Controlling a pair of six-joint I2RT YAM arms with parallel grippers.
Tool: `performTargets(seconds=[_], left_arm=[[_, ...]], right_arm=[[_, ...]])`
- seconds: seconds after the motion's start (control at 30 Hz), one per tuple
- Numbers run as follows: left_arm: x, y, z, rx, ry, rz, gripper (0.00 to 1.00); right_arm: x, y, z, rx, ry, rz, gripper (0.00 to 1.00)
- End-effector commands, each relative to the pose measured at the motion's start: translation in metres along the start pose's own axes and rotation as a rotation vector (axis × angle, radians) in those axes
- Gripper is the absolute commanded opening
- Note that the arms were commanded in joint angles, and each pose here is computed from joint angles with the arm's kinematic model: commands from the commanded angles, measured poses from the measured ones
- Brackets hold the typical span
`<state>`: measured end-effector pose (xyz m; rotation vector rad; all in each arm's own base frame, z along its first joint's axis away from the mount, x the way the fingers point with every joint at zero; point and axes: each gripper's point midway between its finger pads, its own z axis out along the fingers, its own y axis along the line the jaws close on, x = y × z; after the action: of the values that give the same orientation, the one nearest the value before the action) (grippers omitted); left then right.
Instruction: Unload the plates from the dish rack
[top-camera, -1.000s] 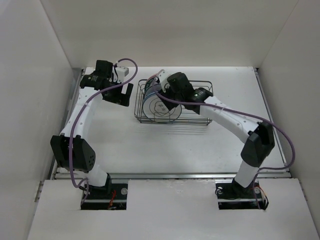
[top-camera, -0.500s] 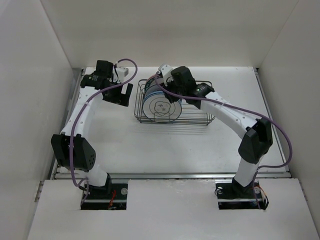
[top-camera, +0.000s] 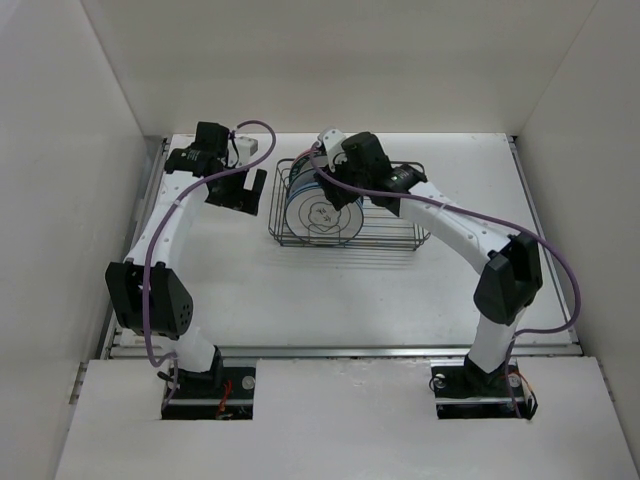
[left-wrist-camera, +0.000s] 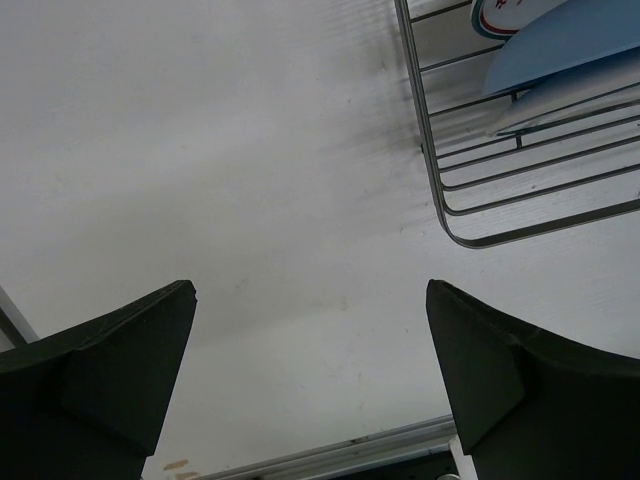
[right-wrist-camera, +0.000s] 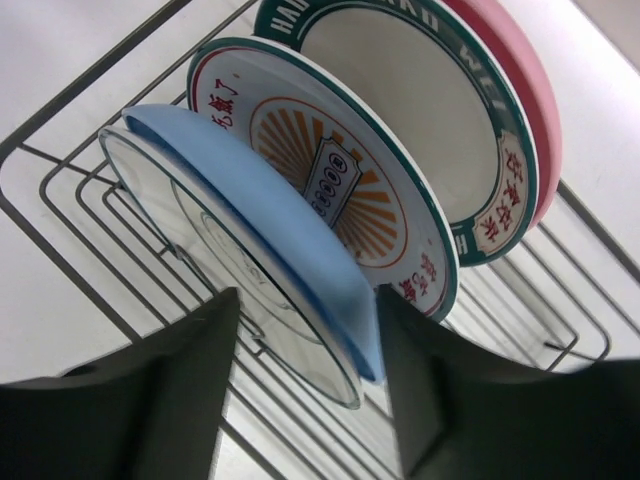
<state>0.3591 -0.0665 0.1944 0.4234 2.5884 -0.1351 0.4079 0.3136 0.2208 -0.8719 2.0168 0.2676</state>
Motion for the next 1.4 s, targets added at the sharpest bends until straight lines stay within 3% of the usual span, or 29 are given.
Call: performTargets(seconds=[0.0,0.03,0.2,0.53,0.93,1.37], left_arm=[[0.007,-0.002,-0.002,0.000,0.021,-0.011,1.00],[0.007,-0.002,-0.002,0.000,0.021,-0.011,1.00],[0.010,-0.003,0.000,0.001,0.030,-0.012,1.00],[0.012,-0.001,0.002,-0.008,0.033,-0.021,1.00],[0.015,0.002,0.005,-0.024,0.054,-0.022,1.00],[0.016,0.005,0.004,-0.042,0.056,-0.022,1.00]], right_arm=[[-0.014,0.001,-0.006,0.002,-0.036,0.013,0.67],[-0.023,0.000,-0.014,0.005,-0.055,0.013,0.71],[-0.046,-0.009,-0.041,0.046,-0.123,0.039,0.71],[-0.017,0.001,-0.055,0.015,-0.084,0.088,0.71],[0.014,0.000,-0.023,0.003,0.001,0.096,0.61],[0.038,-0.003,-0.001,0.010,0.055,0.125,0.61]])
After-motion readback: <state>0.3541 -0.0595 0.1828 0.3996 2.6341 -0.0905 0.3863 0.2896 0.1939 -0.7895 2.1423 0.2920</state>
